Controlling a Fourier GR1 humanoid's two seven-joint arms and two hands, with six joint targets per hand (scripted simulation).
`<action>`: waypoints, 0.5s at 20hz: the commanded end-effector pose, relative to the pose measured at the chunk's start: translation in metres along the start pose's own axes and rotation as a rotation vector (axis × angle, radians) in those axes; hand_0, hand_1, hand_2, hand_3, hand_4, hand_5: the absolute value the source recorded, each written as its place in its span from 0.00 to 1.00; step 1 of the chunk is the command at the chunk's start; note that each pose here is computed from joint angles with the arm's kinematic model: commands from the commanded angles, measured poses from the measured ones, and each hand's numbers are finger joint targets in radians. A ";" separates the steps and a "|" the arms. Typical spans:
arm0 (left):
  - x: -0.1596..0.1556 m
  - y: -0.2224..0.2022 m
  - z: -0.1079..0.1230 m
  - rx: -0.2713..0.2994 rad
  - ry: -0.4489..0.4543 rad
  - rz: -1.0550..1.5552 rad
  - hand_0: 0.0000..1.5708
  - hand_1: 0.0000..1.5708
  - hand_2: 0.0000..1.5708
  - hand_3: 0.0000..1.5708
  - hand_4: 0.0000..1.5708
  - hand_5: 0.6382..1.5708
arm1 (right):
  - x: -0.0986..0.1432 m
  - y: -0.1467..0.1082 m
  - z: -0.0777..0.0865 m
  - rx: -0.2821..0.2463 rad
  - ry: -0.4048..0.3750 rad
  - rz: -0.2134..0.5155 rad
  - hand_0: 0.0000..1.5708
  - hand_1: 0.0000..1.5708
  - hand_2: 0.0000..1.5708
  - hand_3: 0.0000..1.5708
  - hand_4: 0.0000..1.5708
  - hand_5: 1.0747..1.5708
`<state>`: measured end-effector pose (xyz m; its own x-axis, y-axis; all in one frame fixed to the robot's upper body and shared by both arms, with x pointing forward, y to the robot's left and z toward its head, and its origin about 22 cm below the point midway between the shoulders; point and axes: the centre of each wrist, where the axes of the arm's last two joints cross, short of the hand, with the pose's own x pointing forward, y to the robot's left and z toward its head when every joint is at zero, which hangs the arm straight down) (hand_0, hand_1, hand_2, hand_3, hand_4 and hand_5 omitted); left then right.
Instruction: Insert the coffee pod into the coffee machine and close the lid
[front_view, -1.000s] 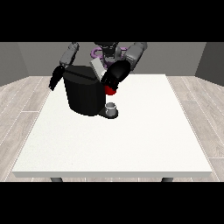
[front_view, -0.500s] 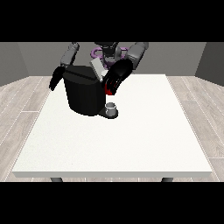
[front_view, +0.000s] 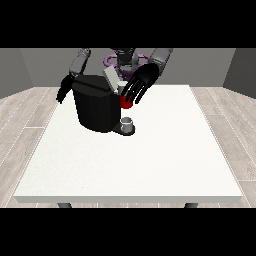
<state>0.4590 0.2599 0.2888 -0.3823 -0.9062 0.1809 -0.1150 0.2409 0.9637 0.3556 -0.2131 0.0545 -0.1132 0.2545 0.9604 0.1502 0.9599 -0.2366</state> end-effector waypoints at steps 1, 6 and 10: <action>0.005 -0.029 -0.001 -0.056 0.010 0.041 0.00 0.00 0.00 0.04 0.00 1.00 | -0.026 -0.001 0.011 -0.026 0.096 -0.007 0.00 0.00 0.00 0.00 0.08 1.00; 0.010 -0.097 0.009 -0.186 -0.033 0.141 0.00 0.00 0.05 0.00 0.00 1.00 | -0.077 -0.035 0.036 -0.069 0.213 -0.003 0.00 0.00 0.00 0.00 0.00 1.00; 0.022 -0.151 0.016 -0.112 -0.036 0.561 0.00 0.00 0.10 0.00 0.00 1.00 | -0.091 -0.022 0.055 -0.067 0.273 -0.009 0.00 0.00 0.00 0.00 0.00 1.00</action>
<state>0.4587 0.2300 0.1898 -0.4031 -0.8051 0.4351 0.1186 0.4255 0.8971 0.3249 -0.2526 -0.0131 0.0945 0.2173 0.9715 0.2093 0.9497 -0.2328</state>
